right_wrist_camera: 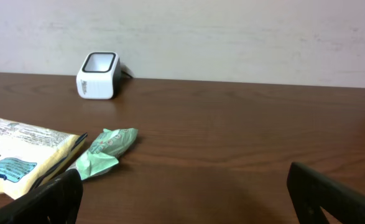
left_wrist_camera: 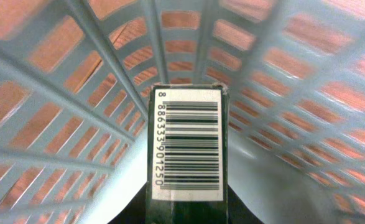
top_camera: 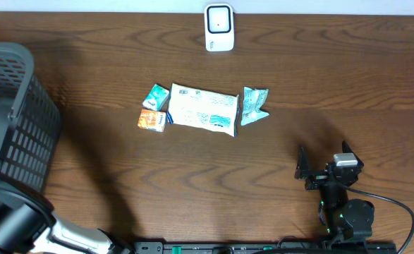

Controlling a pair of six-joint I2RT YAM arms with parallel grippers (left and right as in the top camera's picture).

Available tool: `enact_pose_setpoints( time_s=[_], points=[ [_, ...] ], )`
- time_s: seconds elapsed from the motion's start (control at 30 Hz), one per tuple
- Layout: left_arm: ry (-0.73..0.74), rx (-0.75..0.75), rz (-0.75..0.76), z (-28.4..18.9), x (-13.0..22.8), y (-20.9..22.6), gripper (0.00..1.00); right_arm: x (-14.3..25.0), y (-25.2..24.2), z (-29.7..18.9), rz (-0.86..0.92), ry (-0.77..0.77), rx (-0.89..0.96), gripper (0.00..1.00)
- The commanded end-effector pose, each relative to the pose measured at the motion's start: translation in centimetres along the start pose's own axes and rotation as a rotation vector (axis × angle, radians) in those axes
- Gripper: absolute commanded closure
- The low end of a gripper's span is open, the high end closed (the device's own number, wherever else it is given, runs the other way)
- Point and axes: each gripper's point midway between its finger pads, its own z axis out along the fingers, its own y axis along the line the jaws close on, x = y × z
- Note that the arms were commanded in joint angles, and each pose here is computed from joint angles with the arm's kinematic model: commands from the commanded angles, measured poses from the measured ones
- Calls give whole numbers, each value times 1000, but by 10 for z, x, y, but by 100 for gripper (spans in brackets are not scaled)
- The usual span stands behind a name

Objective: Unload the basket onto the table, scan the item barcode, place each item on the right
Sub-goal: 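Lift the dark green box out of the basket toward the scanner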

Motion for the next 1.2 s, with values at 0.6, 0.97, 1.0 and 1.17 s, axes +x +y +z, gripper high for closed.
enact_pose_setpoints(
  time_s=[0.6,0.97,1.0,1.17],
  points=[
    [-525,369,-199,-213,-123,-104,77,1,0,0,10,1,1,1],
    [-359,783,-90,-226,-104,-256,77,1,0,0,10,1,1,1],
    [-330,813,-78,-224,-98,-271,77,1,0,0,10,1,1,1],
    [-218,903,48,-212,-69,-340,77,1,0,0,10,1,1,1]
  ],
)
